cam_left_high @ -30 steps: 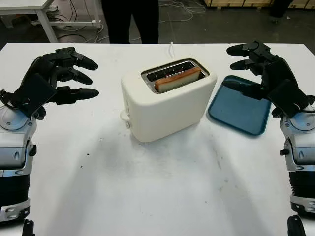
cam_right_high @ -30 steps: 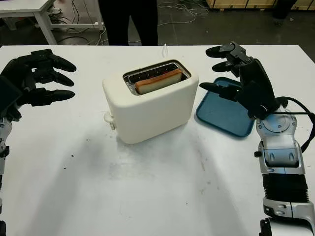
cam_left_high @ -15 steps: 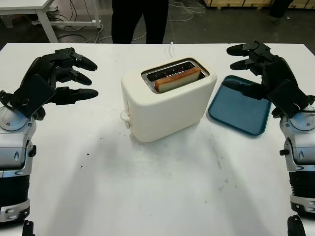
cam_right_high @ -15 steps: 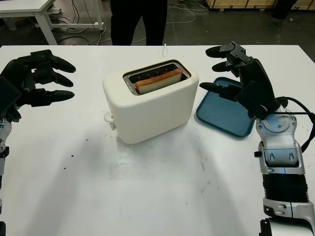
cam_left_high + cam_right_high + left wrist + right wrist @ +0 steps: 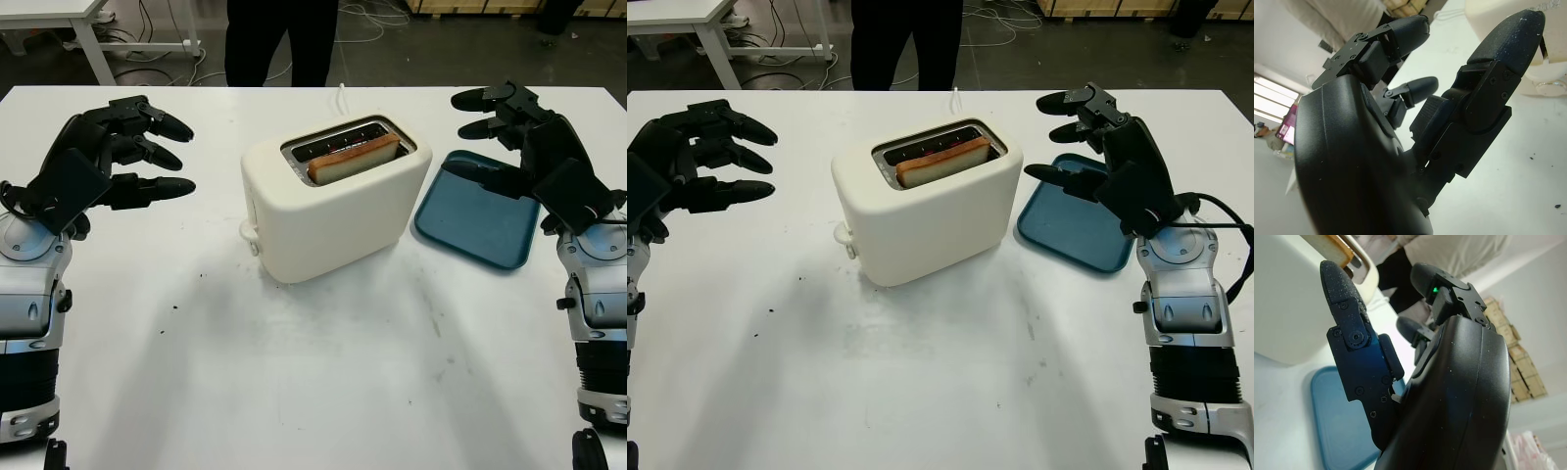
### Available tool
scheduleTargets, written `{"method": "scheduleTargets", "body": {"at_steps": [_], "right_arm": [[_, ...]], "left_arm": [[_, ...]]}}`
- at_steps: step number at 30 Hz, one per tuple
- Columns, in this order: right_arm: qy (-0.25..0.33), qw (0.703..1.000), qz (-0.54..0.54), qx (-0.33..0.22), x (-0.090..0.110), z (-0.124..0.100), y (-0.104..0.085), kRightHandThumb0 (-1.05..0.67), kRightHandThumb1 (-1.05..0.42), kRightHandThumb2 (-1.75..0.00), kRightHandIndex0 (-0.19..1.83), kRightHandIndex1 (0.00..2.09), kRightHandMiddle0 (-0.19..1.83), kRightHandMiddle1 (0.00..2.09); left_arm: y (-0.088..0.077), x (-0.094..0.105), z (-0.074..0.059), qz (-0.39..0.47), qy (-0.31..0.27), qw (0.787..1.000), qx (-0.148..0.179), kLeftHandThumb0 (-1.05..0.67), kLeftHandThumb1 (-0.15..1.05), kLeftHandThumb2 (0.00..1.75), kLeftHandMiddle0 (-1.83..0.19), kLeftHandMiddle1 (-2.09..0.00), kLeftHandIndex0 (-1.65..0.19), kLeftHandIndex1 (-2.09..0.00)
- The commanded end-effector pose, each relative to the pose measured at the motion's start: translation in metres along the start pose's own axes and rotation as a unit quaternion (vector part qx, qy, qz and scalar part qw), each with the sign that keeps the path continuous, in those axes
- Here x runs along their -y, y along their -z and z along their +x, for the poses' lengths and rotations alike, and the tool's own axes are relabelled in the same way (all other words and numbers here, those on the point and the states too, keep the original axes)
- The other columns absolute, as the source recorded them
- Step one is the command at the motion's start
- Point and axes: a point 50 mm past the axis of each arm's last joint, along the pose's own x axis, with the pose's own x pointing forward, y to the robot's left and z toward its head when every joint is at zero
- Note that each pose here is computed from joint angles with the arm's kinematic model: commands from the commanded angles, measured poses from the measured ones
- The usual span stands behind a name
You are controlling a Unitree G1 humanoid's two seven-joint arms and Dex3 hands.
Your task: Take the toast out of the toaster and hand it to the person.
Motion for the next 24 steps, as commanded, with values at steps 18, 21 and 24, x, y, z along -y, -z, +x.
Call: {"method": "scheduleTargets", "body": {"at_steps": [18,21,24], "right_arm": [[0.002,1.000,0.000,0.008,0.0000,0.0005,-0.0024,-0.63,-0.78,0.00,0.08,1.17,0.19,0.83],[0.002,1.000,0.000,0.009,-0.0001,0.0002,-0.0021,-0.63,-0.78,0.00,0.08,1.18,0.19,0.83],[0.002,1.000,-0.001,0.009,-0.0001,0.0000,-0.0020,-0.64,-0.78,0.00,0.08,1.18,0.19,0.83]], "left_arm": [[0.0007,0.0004,-0.0004,-0.005,-0.001,1.000,-0.001,-1.05,0.61,0.00,-0.58,-1.09,-0.56,-0.97],[0.0009,0.0006,-0.0006,-0.001,-0.003,1.000,-0.001,-1.05,0.61,0.00,-0.59,-1.08,-0.57,-0.97],[0.0006,0.0008,-0.0006,-0.003,-0.004,1.000,-0.002,-1.05,0.61,0.00,-0.59,-1.08,-0.57,-0.97]]}}
